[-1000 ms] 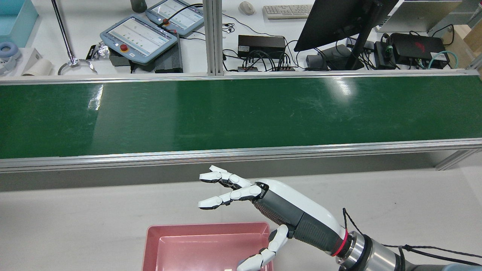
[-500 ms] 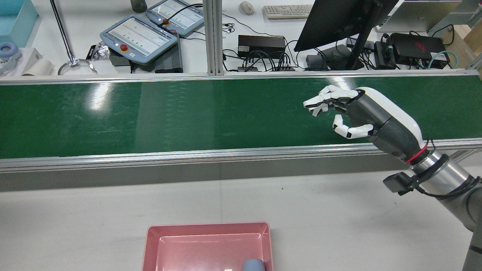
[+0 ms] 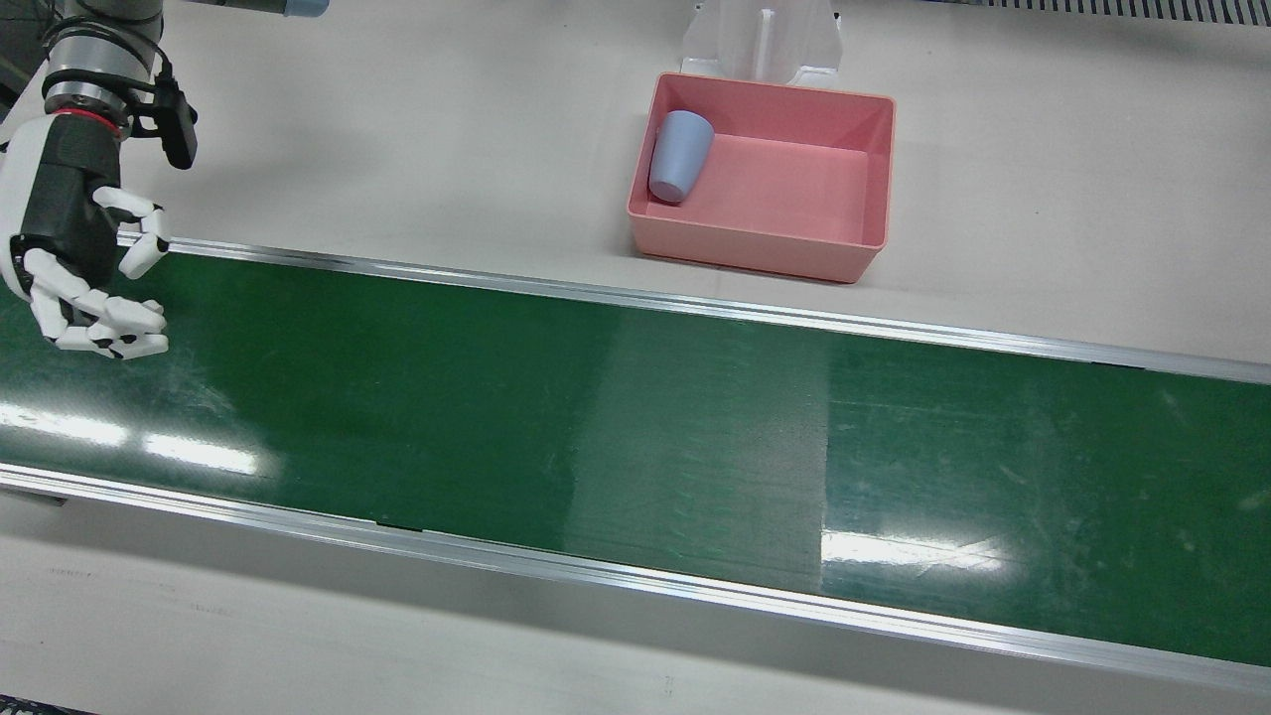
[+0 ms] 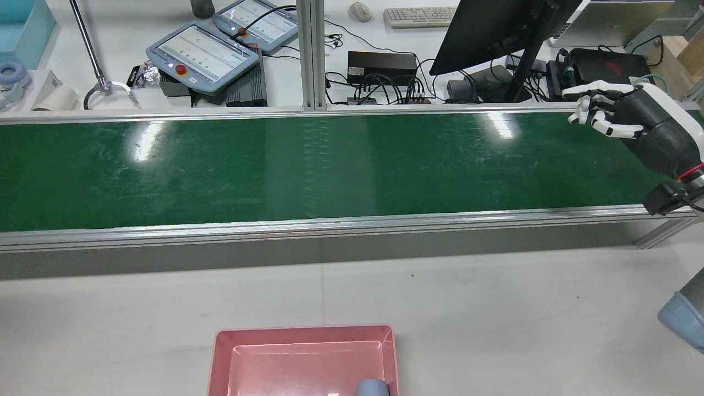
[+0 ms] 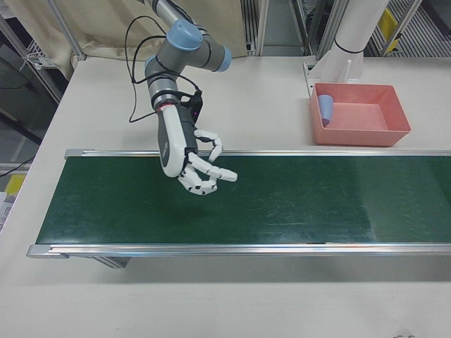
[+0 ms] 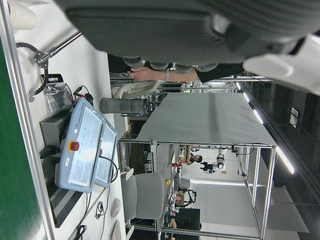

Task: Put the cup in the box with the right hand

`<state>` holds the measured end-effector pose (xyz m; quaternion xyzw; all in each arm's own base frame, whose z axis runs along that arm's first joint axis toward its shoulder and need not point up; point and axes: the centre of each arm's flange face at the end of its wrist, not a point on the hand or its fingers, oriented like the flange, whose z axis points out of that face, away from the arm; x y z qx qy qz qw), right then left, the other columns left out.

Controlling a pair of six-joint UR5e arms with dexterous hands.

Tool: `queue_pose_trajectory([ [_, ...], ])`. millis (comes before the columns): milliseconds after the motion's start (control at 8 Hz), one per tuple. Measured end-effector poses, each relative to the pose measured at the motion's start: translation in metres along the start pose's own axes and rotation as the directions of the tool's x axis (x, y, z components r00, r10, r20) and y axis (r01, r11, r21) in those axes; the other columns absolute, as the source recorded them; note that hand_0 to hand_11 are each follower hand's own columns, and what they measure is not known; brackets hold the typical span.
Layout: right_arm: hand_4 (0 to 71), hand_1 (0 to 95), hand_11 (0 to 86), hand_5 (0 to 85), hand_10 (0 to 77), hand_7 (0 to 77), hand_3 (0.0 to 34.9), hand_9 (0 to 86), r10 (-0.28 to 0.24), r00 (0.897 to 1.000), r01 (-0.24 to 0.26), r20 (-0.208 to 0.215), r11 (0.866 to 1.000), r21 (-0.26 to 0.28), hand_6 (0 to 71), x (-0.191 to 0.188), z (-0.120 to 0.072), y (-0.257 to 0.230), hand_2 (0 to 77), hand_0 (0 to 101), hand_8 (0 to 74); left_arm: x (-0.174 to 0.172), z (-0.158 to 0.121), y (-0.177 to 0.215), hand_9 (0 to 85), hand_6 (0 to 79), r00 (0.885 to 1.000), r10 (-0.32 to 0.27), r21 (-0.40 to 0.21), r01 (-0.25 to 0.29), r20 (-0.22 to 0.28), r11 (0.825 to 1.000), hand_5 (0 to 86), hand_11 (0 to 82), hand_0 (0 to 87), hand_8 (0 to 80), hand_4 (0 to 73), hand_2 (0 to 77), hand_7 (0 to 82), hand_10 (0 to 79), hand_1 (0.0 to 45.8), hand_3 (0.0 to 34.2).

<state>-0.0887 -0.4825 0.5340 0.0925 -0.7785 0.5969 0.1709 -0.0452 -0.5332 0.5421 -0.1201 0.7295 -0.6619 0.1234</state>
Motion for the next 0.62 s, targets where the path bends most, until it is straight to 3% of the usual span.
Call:
queue_pose_trajectory([
  [250,20.2,34.9,38.7,13.6,23.5,69.3,0.3,58.4,-0.018,0.999,0.013,0.051,0.996,0.09,23.5,-0.027,-0.007,-0.074,60.0,51,36.0,0.0,0.0,0.0,0.0,0.5,1.0,0.0,0.0,0.0,-0.001,1.0,0.0,0.0,0.0,0.0,1.1,0.5,0.5,0.0,0.5,0.0],
  [375,15.8,32.7,35.5,7.6,23.5,70.4,0.3,54.5,-0.031,0.997,0.022,0.07,0.992,0.125,20.7,-0.039,-0.014,-0.102,60.5,53,33.3,0.0,0.0,0.0,0.0,0.0,1.0,0.0,0.0,0.0,-0.001,1.0,0.5,0.0,0.0,0.0,1.1,0.5,0.5,0.0,0.5,0.0],
  [500,15.8,22.4,23.5,7.6,12.0,58.4,0.3,45.3,-0.038,0.996,0.027,0.075,0.989,0.143,9.3,-0.043,-0.018,-0.12,50.7,53,21.8,0.0,0.0,0.0,0.0,0.0,1.0,0.0,-0.001,0.0,-0.001,1.0,0.5,0.0,0.0,0.0,1.1,0.5,0.5,0.0,0.5,0.0],
  [625,15.3,9.3,9.8,5.5,6.5,40.4,0.4,32.2,-0.04,0.997,0.029,0.067,0.988,0.149,5.4,-0.042,-0.021,-0.128,38.2,51,3.8,0.0,0.0,0.0,0.0,0.0,1.0,0.0,-0.001,0.0,0.0,1.0,0.5,0.0,0.0,0.0,1.1,0.5,0.5,0.0,0.5,0.0],
])
